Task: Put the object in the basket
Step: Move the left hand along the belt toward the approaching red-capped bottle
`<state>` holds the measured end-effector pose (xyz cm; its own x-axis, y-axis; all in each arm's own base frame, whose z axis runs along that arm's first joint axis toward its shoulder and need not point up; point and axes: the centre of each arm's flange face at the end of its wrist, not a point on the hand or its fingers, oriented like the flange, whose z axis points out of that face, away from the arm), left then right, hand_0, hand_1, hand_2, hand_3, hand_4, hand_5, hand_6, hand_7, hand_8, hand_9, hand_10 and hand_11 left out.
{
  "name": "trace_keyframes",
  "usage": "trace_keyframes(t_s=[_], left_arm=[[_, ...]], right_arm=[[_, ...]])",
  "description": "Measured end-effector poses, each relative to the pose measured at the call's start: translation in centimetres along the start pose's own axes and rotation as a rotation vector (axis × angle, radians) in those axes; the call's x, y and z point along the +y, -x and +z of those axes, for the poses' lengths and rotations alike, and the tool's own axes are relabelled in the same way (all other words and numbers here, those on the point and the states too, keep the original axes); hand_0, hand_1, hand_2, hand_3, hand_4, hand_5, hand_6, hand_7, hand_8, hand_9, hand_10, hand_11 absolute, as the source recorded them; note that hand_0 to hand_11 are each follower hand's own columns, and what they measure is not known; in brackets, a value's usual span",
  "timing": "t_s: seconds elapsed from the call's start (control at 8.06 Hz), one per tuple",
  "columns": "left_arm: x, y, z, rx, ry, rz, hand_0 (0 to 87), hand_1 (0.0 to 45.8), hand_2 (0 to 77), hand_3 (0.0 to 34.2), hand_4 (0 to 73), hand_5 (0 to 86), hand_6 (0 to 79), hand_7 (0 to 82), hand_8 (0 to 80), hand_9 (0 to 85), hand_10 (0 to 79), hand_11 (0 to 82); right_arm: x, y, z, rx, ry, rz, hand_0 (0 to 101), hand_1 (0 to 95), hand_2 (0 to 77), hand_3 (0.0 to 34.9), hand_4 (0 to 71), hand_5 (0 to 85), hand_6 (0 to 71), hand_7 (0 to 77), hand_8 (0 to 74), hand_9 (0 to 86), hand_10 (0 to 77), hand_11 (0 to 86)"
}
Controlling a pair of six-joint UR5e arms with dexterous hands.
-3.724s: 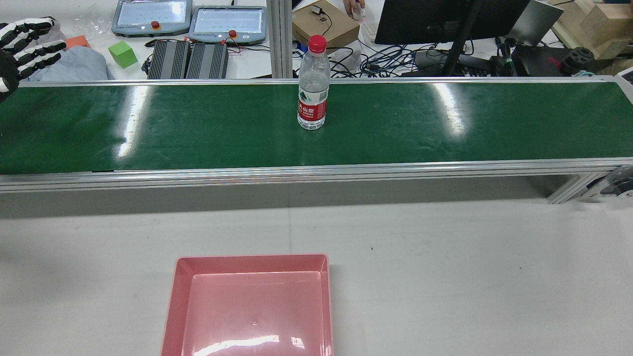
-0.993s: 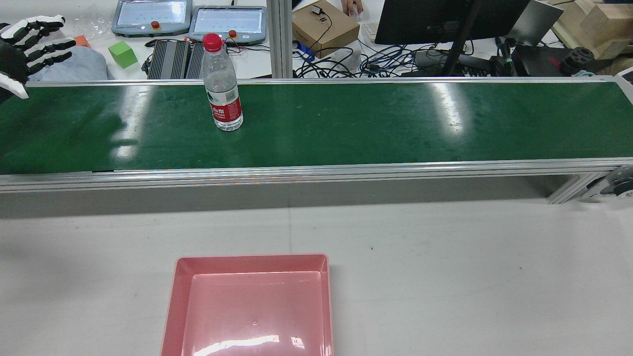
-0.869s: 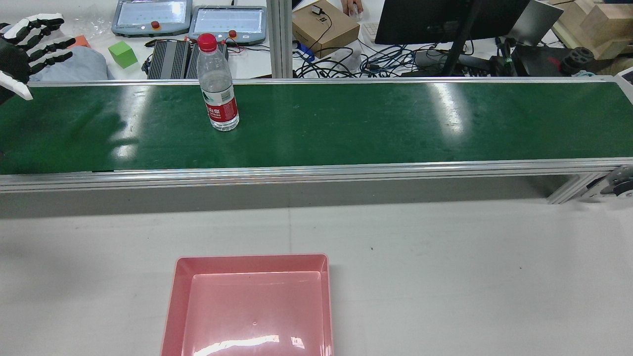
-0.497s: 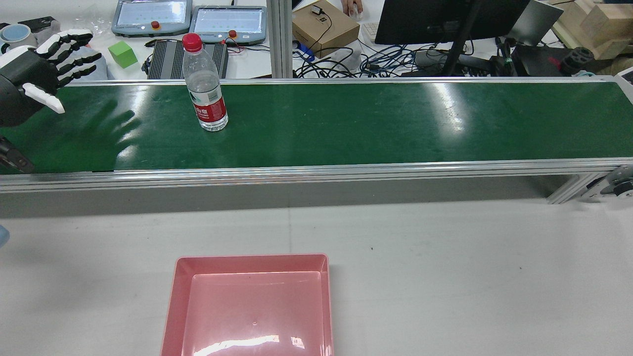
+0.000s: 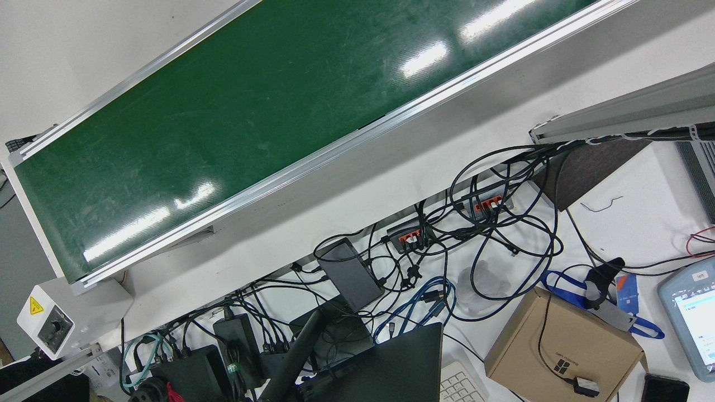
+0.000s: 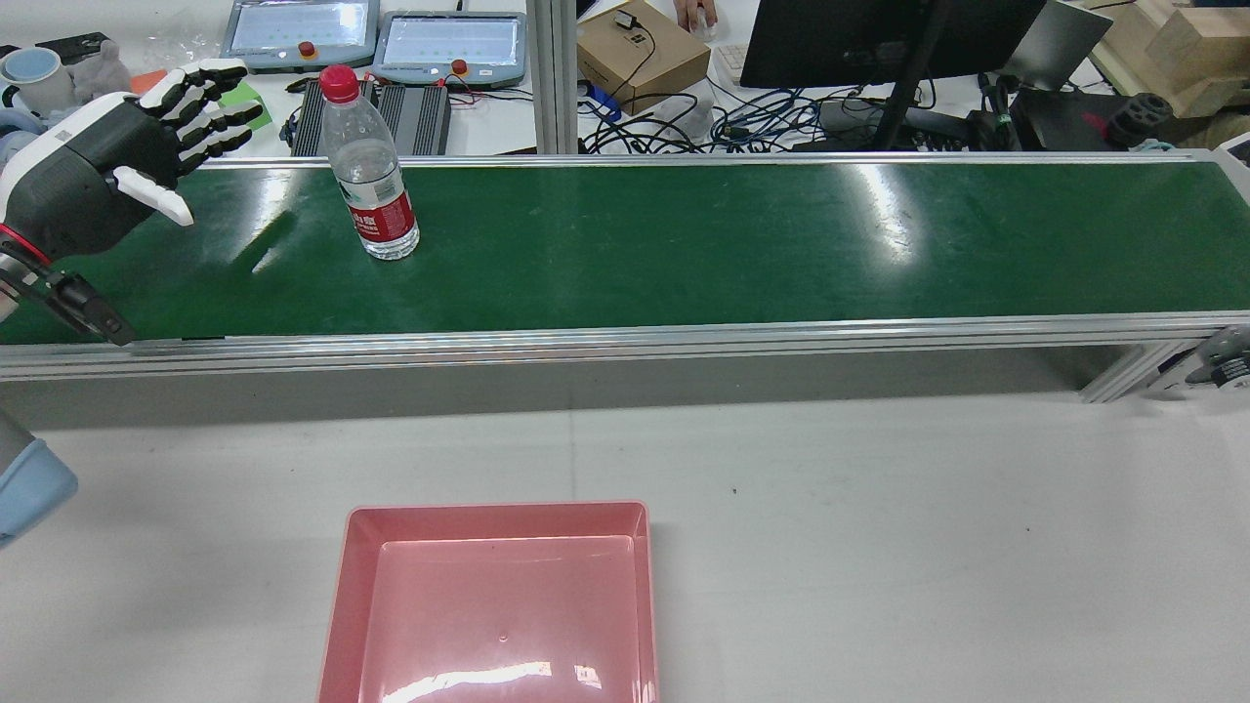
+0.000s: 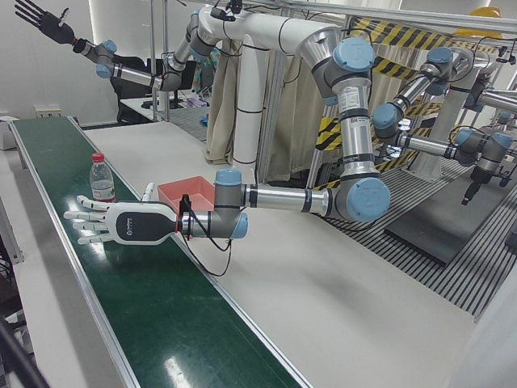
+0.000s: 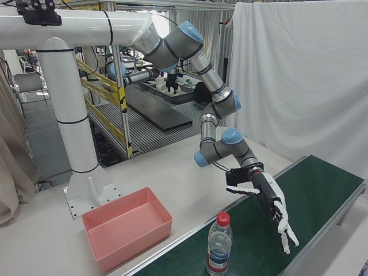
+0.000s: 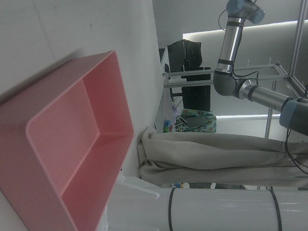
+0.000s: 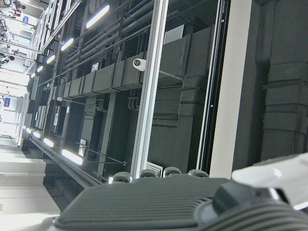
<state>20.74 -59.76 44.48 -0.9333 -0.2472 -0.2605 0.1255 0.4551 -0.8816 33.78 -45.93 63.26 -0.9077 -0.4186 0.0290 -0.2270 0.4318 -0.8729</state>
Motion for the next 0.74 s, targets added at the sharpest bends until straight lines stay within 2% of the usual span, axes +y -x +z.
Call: trace_keyframes(t_s=[0.25, 0.62, 0.74], left_arm=[[0.7, 1.2, 0.2, 0.014, -0.001, -0.007, 53.0, 1.1, 0.5, 11.2, 5.5, 28.4, 5.5, 5.4, 12.5, 12.5, 6.0, 9.8], [1.8, 1.4, 1.6, 0.025, 0.017, -0.012, 52.9, 1.1, 0.5, 11.6, 5.5, 28.4, 5.5, 5.4, 12.5, 13.6, 6.0, 8.7], [2.1, 1.9, 1.9, 0.019, 0.02, -0.015, 53.0, 1.1, 0.5, 10.8, 5.5, 28.4, 5.5, 5.4, 12.5, 13.6, 6.0, 8.7]], right_arm=[[0.0, 0.0, 0.0, 0.0, 0.0, 0.0, 0, 0.0, 0.5, 0.2, 0.5, 0.0, 0.0, 0.5, 0.0, 0.0, 0.0, 0.0], [0.0, 0.0, 0.0, 0.0, 0.001, 0.0, 0, 0.0, 0.5, 0.1, 0.5, 0.0, 0.0, 0.5, 0.0, 0.0, 0.0, 0.0], [0.0, 0.0, 0.0, 0.0, 0.001, 0.0, 0, 0.0, 0.5, 0.2, 0.5, 0.0, 0.0, 0.5, 0.0, 0.0, 0.0, 0.0]])
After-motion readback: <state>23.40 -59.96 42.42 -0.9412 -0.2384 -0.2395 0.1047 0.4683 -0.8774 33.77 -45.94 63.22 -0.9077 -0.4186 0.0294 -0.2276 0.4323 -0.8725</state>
